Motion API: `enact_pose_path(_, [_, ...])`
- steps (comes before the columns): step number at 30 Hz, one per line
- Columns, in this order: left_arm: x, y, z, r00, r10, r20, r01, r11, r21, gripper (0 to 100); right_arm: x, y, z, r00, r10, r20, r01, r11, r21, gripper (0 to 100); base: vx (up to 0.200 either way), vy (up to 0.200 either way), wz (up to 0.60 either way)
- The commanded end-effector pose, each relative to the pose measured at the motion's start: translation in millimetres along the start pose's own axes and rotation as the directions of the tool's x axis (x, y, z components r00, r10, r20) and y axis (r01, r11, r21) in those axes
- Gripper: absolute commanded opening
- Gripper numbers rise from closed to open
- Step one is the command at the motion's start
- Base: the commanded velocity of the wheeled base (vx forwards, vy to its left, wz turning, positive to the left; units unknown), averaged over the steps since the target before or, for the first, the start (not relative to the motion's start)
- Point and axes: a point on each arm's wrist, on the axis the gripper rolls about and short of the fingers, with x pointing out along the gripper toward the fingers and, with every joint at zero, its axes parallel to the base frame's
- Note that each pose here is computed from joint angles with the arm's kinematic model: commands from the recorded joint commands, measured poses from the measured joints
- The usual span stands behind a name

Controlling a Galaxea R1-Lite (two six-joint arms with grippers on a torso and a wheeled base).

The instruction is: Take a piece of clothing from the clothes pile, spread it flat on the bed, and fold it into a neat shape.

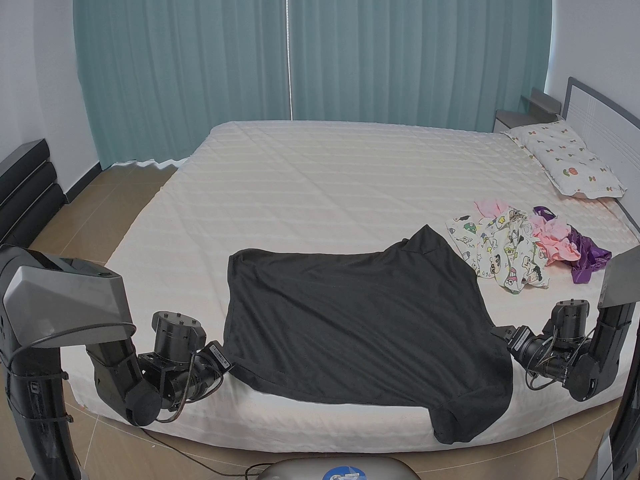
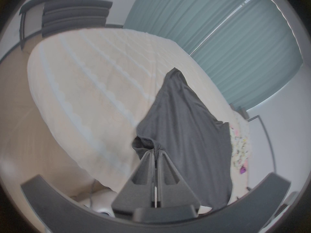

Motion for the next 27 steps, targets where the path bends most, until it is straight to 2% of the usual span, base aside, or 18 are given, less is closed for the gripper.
enact_pose_path(1, [-5.7, -3.4, 9.4, 0.999, -0.041, 0.003, 0.041, 0.997, -0.072, 0, 6.1, 2.8, 0.4, 1.000, -0.013, -0.024, 0.012, 0.999, -0.049, 100, 0.000, 0.000, 0.00])
enact_pose_path(7, [-5.3, 1.7, 14.0, 0.999, -0.042, -0.010, 0.040, 0.991, -0.128, 0, 5.8, -4.4, 1.1, 0.995, -0.070, -0.066, 0.064, 0.994, -0.094, 100, 0.000, 0.000, 0.00])
enact_pose_path(20, [-17.7, 10.4, 5.1, 0.996, -0.039, -0.082, 0.030, 0.993, -0.111, 0, 4.2, -13.6, 3.0, 0.993, -0.101, -0.066, 0.096, 0.992, -0.083, 100, 0.000, 0.000, 0.00])
enact_pose_path(27, [-17.1, 8.8, 11.5, 0.996, -0.072, -0.046, 0.066, 0.990, -0.126, 0, 5.4, -29.5, 6.9, 0.980, -0.169, -0.108, 0.156, 0.981, -0.118, 100, 0.000, 0.000, 0.00])
